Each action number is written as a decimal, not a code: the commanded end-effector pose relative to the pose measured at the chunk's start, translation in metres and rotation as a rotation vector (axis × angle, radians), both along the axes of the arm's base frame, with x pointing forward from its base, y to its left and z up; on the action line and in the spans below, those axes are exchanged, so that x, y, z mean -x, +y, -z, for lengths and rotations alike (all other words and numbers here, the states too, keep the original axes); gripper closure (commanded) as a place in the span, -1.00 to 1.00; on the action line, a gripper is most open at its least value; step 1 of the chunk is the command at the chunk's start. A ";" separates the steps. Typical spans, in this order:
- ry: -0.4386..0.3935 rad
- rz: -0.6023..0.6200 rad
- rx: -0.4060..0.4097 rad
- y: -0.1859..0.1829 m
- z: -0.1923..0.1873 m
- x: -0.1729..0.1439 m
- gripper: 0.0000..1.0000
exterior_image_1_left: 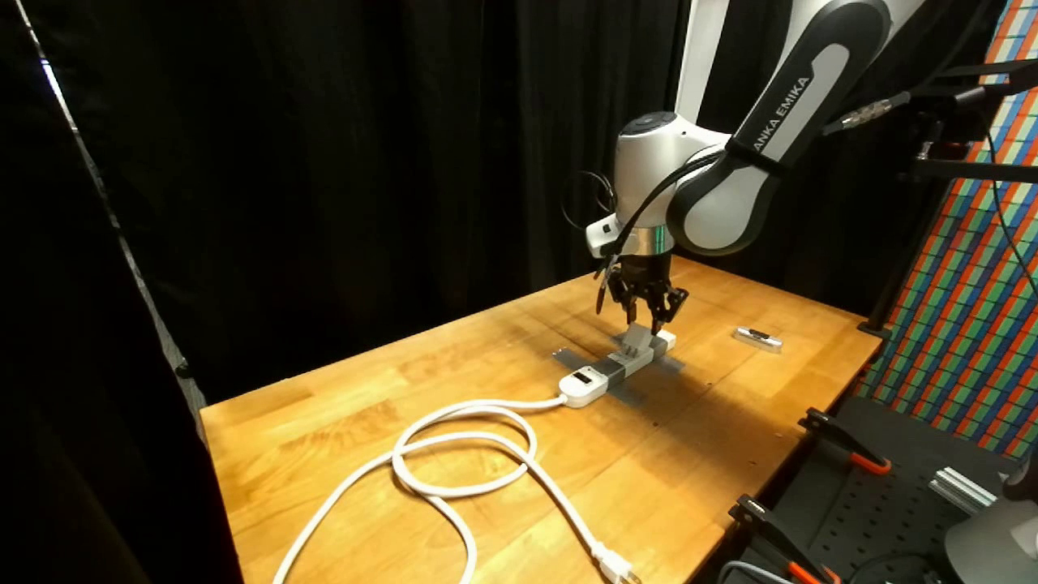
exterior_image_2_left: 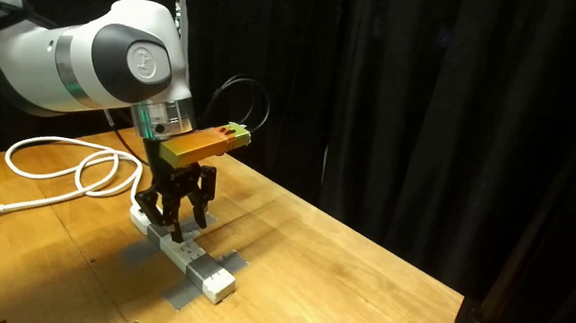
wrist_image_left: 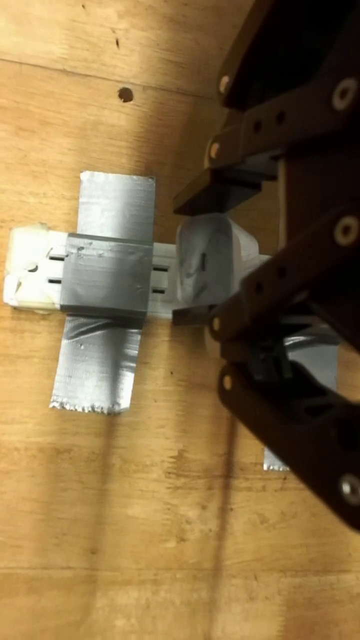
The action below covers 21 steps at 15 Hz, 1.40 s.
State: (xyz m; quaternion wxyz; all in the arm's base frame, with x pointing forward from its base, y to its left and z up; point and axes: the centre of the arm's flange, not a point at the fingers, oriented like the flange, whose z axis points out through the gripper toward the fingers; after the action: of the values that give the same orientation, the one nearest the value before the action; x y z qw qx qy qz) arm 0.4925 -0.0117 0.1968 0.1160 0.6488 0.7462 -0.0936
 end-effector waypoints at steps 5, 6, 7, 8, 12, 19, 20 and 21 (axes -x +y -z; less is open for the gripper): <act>-0.171 -0.046 0.034 0.023 -0.025 0.010 0.54; -0.183 -0.044 0.038 0.024 -0.027 0.010 0.54; -0.190 -0.041 0.053 0.024 -0.028 0.010 0.54; -0.207 -0.033 0.067 0.023 -0.029 0.009 0.54; -0.248 0.012 0.143 0.022 -0.032 0.012 0.54; -0.146 0.105 0.269 0.018 -0.014 0.028 0.54; -0.135 0.108 0.265 0.021 -0.013 0.032 0.54; -0.128 0.108 0.251 0.025 -0.012 0.036 0.54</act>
State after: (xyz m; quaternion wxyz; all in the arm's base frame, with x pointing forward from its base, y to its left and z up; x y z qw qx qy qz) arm 0.4680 0.0050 0.2043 0.2481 0.6645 0.6892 -0.1479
